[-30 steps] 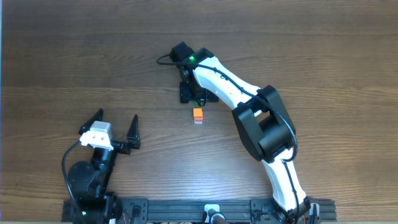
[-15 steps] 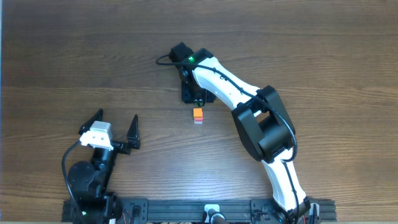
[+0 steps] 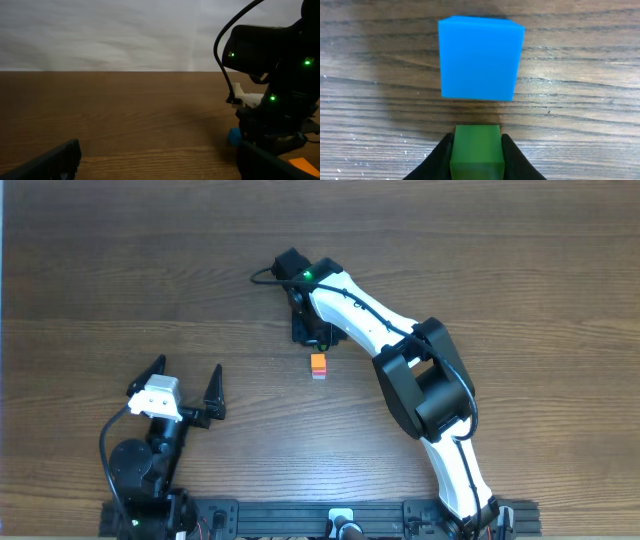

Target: Stack Cubes

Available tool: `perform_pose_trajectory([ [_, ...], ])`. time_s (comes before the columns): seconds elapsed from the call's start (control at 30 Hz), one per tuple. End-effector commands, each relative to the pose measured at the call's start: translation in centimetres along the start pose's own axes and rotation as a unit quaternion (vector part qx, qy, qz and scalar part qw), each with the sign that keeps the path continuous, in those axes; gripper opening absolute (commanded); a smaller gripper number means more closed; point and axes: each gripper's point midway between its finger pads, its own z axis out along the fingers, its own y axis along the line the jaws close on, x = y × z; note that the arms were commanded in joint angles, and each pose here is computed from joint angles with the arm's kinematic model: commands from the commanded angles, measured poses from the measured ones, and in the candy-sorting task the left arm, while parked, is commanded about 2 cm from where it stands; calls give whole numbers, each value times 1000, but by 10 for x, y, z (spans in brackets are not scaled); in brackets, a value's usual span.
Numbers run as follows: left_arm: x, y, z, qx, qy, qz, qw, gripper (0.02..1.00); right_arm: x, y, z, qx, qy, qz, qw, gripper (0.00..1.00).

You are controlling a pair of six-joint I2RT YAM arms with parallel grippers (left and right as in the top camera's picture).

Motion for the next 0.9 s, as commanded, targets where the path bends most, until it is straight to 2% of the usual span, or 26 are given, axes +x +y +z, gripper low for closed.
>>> perform_pose_trajectory([
  [0.03,2,1,0,0,1,7,1000,1000,-9,7,-9,-2,-17,-3,1000,172],
  [0.37,2,1,0,0,1,7,1000,1000,-24,11,-61,-4,-42,-6,999,12],
  [0.67,2,1,0,0,1,7,1000,1000,-2,14,-133,-23,-75,-25,997,9],
  [0.9,2,1,0,0,1,7,1000,998,34,16,-134,-12,-27,-34,999,12],
])
